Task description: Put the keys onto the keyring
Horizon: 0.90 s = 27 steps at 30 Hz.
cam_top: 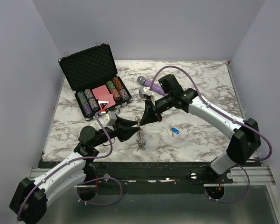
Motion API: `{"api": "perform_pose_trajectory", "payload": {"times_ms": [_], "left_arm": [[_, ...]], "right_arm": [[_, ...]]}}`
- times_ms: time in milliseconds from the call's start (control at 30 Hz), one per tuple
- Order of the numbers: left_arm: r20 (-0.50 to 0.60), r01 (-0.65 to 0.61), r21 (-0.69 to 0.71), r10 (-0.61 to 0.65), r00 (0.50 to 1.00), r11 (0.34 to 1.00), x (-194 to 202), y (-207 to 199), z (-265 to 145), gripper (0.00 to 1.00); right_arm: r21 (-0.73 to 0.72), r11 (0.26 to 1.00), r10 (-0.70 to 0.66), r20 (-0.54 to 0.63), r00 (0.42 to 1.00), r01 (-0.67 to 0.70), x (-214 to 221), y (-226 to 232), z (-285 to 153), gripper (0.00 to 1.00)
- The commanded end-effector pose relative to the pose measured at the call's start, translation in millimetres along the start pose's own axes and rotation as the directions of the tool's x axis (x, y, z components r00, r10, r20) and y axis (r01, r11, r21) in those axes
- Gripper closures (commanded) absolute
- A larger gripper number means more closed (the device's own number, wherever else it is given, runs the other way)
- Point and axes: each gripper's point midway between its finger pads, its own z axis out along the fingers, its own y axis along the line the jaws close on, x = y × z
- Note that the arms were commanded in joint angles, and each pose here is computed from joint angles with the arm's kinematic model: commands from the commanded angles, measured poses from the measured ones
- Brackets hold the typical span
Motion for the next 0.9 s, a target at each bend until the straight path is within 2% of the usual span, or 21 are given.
{"api": "perform_pose_trajectory", "payload": {"times_ms": [0,500,867], "left_arm": [[0.041,0.001,-0.001,-0.001,0.999,1.000,-6.6,-1.3,-0.9,0.56],[0.039,0.020,0.002,-0.020,0.999,1.000,-4.5,0.1,1.7,0.68],[0.037,0.028,-0.012,-0.027,0.999,1.000,-3.2,2.7,1.0,0.82]], "right_arm": [[-0.040,0.999,-0.027,0.054,0.998,0.029,-13.0,6.3,-3.5,1.00],[-0.072,0.997,-0.020,0.077,0.997,0.025,-17.4,11.7,-4.0,1.00],[-0.071,0.997,-0.014,0.083,0.996,0.020,-18.1,11.5,-5.9,1.00]]}}
